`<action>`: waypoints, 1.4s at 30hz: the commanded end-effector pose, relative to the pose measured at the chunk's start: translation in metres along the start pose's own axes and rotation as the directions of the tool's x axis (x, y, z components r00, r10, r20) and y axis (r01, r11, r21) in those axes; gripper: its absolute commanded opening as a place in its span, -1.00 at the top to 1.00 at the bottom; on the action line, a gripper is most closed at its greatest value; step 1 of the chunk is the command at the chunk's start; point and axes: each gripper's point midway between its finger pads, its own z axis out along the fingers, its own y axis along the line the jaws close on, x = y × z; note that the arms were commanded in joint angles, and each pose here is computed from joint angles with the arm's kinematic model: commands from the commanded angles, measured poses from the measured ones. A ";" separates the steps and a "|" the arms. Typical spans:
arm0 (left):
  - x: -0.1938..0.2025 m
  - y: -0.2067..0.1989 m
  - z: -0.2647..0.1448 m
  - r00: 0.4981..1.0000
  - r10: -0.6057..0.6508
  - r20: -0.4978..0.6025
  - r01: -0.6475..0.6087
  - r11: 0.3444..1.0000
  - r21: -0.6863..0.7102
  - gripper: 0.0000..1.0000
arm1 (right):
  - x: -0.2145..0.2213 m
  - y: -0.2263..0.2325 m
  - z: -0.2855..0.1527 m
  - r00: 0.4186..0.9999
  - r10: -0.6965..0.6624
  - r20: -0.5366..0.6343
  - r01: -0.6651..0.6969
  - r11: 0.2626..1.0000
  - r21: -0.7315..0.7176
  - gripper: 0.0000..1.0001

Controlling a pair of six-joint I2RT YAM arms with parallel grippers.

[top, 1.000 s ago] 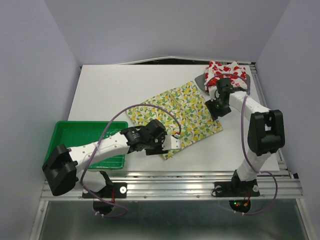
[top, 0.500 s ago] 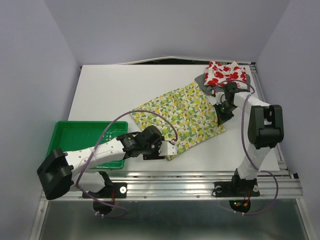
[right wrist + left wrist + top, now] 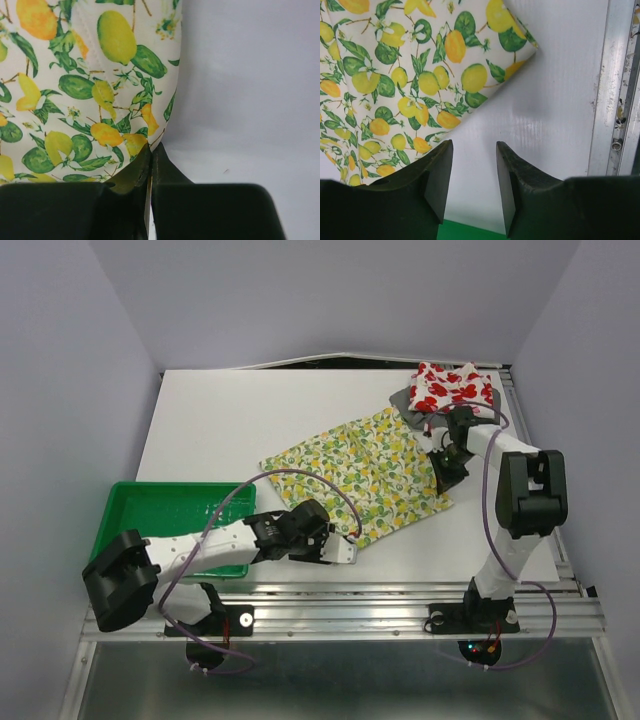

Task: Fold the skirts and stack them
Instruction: Flatten the skirt out

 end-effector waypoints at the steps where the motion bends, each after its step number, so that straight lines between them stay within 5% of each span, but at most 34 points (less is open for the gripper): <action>1: -0.018 0.009 0.004 0.997 0.066 0.044 -0.066 0.998 -0.016 -0.04 | -0.038 -0.022 0.004 0.998 -0.007 0.057 0.002 0.997 0.079 0.99; 16: -0.076 0.008 0.064 0.979 0.201 0.034 -0.199 0.979 -0.052 -0.03 | -0.074 -0.028 0.011 0.995 -0.029 0.099 0.021 0.997 0.079 0.99; 32: -0.068 0.006 0.024 0.955 0.293 -0.046 -0.296 0.947 -0.124 -0.16 | -0.067 -0.028 0.011 0.994 -0.052 0.095 0.044 0.995 0.088 0.99; 42: -0.071 0.013 0.057 0.933 0.358 -0.036 -0.359 0.929 -0.086 -0.11 | -0.074 -0.026 0.004 0.992 -0.047 0.113 0.038 0.996 0.082 0.99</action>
